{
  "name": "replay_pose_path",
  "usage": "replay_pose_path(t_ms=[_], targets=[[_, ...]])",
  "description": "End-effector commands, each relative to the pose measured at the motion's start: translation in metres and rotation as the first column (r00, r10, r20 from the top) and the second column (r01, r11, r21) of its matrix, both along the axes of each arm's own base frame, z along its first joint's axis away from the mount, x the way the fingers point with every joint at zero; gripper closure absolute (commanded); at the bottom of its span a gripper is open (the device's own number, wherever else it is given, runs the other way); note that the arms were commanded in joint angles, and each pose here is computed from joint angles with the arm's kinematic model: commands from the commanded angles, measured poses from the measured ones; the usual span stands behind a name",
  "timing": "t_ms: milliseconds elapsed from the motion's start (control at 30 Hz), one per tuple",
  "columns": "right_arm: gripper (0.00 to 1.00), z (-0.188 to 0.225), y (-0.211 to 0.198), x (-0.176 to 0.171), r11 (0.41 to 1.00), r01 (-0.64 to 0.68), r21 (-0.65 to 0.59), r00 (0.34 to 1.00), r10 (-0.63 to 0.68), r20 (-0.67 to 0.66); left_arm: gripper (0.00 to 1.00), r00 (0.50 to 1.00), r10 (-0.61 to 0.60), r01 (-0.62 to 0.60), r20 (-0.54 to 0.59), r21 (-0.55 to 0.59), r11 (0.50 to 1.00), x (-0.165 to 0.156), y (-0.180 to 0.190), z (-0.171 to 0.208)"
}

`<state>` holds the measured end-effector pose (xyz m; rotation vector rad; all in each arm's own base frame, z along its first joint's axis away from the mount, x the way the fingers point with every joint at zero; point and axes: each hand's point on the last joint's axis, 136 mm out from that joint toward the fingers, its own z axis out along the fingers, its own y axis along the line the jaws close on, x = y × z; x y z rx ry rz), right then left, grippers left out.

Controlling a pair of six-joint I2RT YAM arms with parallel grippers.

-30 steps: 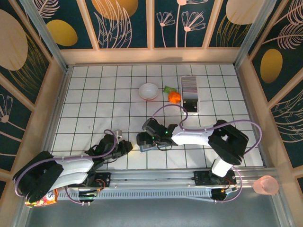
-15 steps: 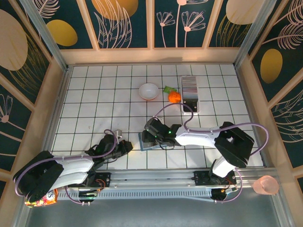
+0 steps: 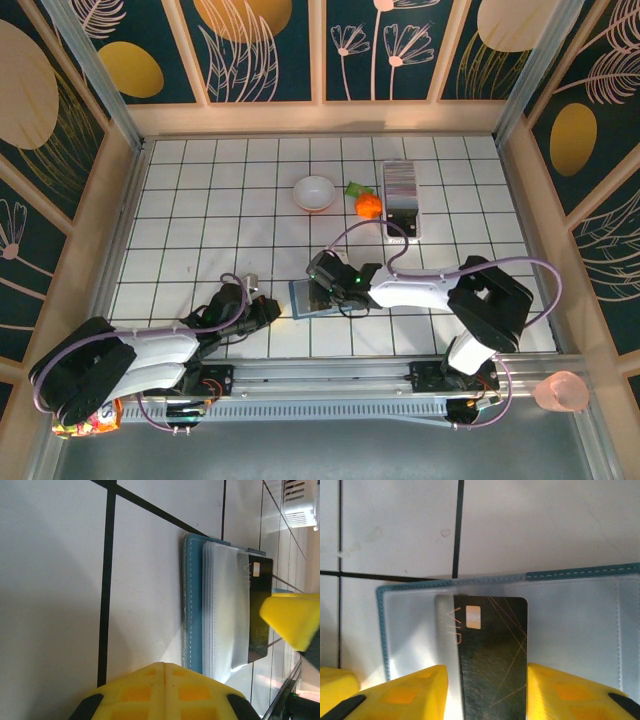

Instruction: Put the credit cards into the card holder

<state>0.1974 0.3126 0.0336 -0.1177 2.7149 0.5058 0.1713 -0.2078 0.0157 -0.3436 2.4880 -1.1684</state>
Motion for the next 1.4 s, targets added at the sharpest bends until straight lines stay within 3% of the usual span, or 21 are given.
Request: replay_pose_path(t_ms=[0, 333, 633, 867, 1233, 1367], targets=[[0.6, -0.005, 0.007, 0.0, 1.0, -0.025, -0.016, 1.0, 0.025, -0.012, 0.97, 0.999, -0.035, 0.036, -0.029, 0.01, 0.999, -0.005, -0.004, -0.005], [0.48, 0.004, -0.007, 0.003, 0.999, -0.002, -0.038, 0.999, 0.003, 0.034, 0.98, 0.999, -0.042, 0.043, -0.027, 0.018, 0.999, -0.001, -0.01, -0.003], [0.61, -0.006, 0.005, 0.003, 0.999, -0.032, -0.014, 0.999, 0.032, -0.007, 0.98, 0.998, -0.06, 0.06, -0.028, 0.007, 0.998, 0.004, -0.019, 0.0], [0.61, -0.009, 0.013, -0.001, 0.999, -0.048, 0.002, 0.998, 0.048, -0.036, 0.98, 0.997, -0.066, 0.066, -0.035, 0.011, 0.998, 0.004, -0.021, -0.002], [0.61, 0.016, 0.057, -0.008, 0.96, -0.098, 0.263, 0.993, 0.11, -0.03, 0.98, 0.997, -0.066, 0.066, -0.046, 0.005, 0.998, 0.002, -0.021, -0.006], [0.59, 0.039, 0.051, -0.002, 0.959, -0.085, 0.271, 0.996, 0.08, 0.031, 0.99, 0.998, -0.053, 0.053, -0.043, 0.017, 0.998, 0.003, -0.017, -0.007]])
